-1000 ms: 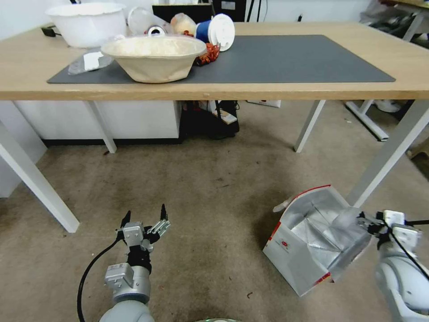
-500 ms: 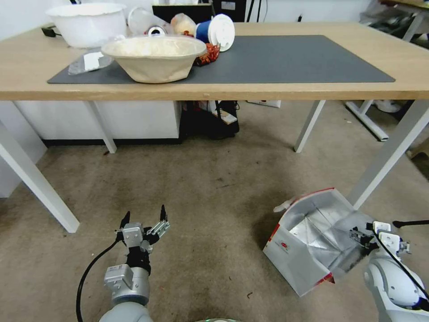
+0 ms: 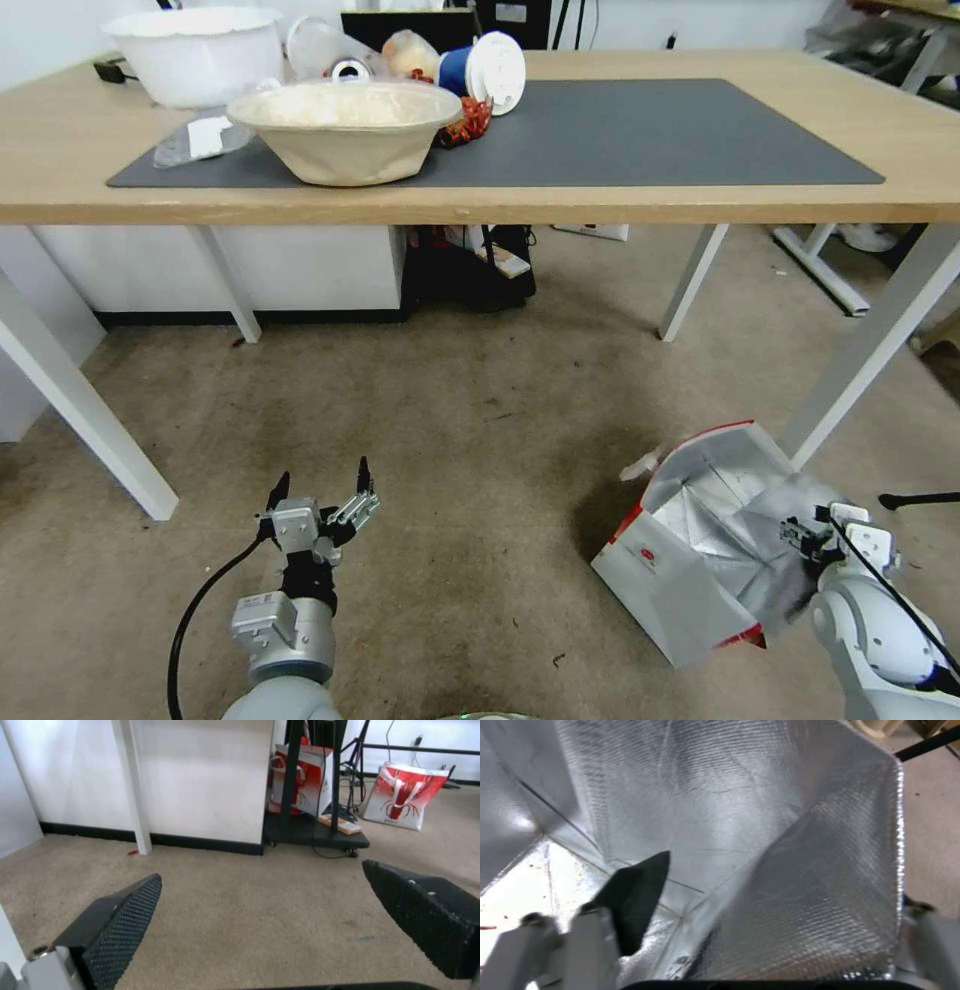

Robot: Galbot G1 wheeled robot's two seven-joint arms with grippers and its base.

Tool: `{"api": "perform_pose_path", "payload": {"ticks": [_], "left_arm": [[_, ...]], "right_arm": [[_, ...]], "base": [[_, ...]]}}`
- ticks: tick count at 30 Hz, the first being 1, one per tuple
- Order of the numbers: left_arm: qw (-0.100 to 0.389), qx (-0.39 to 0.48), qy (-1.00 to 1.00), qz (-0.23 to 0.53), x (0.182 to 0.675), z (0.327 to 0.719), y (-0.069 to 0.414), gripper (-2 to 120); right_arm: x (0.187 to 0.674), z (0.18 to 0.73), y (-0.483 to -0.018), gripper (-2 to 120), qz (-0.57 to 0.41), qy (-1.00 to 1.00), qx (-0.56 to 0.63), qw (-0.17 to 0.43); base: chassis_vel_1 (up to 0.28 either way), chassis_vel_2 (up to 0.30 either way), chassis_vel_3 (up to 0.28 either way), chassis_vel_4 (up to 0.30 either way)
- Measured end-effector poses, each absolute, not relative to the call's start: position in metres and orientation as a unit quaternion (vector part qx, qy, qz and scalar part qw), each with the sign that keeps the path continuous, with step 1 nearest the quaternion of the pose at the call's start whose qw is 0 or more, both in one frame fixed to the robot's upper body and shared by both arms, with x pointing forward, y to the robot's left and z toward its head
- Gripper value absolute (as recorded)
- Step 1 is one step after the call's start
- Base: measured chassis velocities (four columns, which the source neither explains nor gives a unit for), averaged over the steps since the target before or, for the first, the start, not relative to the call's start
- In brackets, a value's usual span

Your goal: Pick up the food delivery bag from the floor and place it on the table.

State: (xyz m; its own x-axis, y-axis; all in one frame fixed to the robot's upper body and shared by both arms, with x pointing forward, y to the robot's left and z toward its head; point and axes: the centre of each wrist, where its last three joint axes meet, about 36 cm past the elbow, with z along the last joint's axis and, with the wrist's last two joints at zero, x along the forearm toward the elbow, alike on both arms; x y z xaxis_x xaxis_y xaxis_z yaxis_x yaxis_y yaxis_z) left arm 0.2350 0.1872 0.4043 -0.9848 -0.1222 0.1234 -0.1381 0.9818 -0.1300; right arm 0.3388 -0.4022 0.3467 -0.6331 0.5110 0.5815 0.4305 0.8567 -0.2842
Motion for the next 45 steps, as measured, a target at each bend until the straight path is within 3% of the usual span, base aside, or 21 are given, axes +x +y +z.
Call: {"api": "perform_pose_path", "payload": {"ticks": [11, 14, 15, 18, 20, 28, 34, 45], "left_arm": [[0.051, 0.069, -0.994, 0.071, 0.235, 0.407, 0.188, 100], [0.051, 0.069, -0.994, 0.071, 0.235, 0.407, 0.188, 100], [0.050, 0.070, -0.994, 0.071, 0.235, 0.407, 0.188, 100], [0.049, 0.070, -0.994, 0.071, 0.234, 0.407, 0.189, 100], [0.049, 0.071, -0.994, 0.071, 0.234, 0.407, 0.189, 100], [0.047, 0.072, -0.994, 0.070, 0.235, 0.408, 0.189, 100], [0.041, 0.076, -0.994, 0.068, 0.234, 0.409, 0.192, 100], [0.034, 0.080, -0.994, 0.070, 0.235, 0.413, 0.192, 100]], "right_arm": [[0.338, 0.345, -0.396, 33, 0.047, -0.903, -0.255, 0.344], [0.338, 0.345, -0.396, 33, 0.047, -0.903, -0.255, 0.344], [0.338, 0.345, -0.395, 19, 0.046, -0.903, -0.254, 0.344], [0.338, 0.345, -0.395, 12, 0.043, -0.904, -0.252, 0.343], [0.338, 0.346, -0.396, 0, 0.042, -0.907, -0.249, 0.338], [0.334, 0.347, -0.394, 0, 0.032, -0.934, -0.211, 0.286], [0.326, 0.360, -0.399, 0, 0.056, -0.979, -0.092, 0.175], [0.337, 0.392, -0.422, 0, 0.097, -0.989, 0.096, 0.065]], "base": [[0.000, 0.000, 0.000, 0.000], [0.000, 0.000, 0.000, 0.000], [0.000, 0.000, 0.000, 0.000], [0.000, 0.000, 0.000, 0.000], [0.000, 0.000, 0.000, 0.000], [0.000, 0.000, 0.000, 0.000], [0.000, 0.000, 0.000, 0.000], [0.000, 0.000, 0.000, 0.000]]}}
